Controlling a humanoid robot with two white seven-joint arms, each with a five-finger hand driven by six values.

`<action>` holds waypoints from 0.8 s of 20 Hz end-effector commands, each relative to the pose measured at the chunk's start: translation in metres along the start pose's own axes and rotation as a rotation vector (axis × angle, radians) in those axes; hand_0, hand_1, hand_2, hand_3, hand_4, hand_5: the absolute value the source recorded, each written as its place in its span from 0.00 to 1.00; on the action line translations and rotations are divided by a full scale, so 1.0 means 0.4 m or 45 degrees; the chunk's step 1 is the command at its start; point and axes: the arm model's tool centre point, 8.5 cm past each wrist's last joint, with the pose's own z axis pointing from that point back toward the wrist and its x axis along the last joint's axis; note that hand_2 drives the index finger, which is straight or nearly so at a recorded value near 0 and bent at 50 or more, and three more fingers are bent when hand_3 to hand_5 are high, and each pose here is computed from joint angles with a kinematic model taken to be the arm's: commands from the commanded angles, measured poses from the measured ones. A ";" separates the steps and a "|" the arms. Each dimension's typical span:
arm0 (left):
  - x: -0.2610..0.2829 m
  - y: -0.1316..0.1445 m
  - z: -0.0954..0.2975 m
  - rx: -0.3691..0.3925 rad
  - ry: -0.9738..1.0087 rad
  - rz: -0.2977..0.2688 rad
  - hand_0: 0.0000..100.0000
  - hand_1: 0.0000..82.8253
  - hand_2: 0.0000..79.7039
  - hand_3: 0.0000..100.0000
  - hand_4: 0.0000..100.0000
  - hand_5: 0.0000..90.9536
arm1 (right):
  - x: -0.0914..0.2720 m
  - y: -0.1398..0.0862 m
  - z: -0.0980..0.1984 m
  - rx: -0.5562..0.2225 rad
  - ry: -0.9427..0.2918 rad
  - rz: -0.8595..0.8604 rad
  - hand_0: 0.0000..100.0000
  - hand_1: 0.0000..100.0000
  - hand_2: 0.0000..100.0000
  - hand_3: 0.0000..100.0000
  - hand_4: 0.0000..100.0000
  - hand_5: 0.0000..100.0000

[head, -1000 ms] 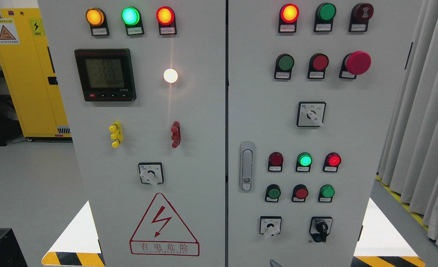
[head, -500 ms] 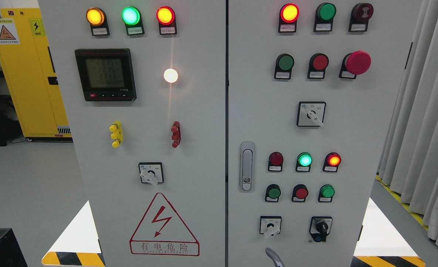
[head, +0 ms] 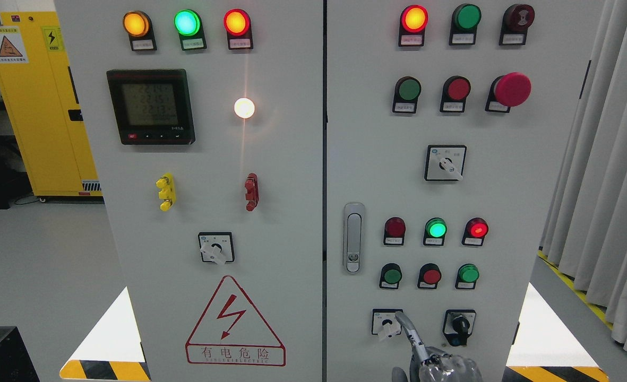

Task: Press green start button
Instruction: 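Raise the right hand toward the green button on the lower button row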

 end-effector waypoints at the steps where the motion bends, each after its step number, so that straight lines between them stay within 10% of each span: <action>1: -0.001 0.000 0.000 0.001 0.001 -0.001 0.12 0.67 0.00 0.00 0.00 0.00 | -0.014 0.001 -0.065 -0.015 -0.003 0.067 0.72 0.94 0.00 0.89 0.92 1.00; 16: -0.001 0.002 0.000 0.001 0.001 -0.002 0.12 0.67 0.00 0.00 0.00 0.00 | -0.025 0.050 -0.092 0.040 0.032 0.050 0.78 0.95 0.00 0.90 0.93 1.00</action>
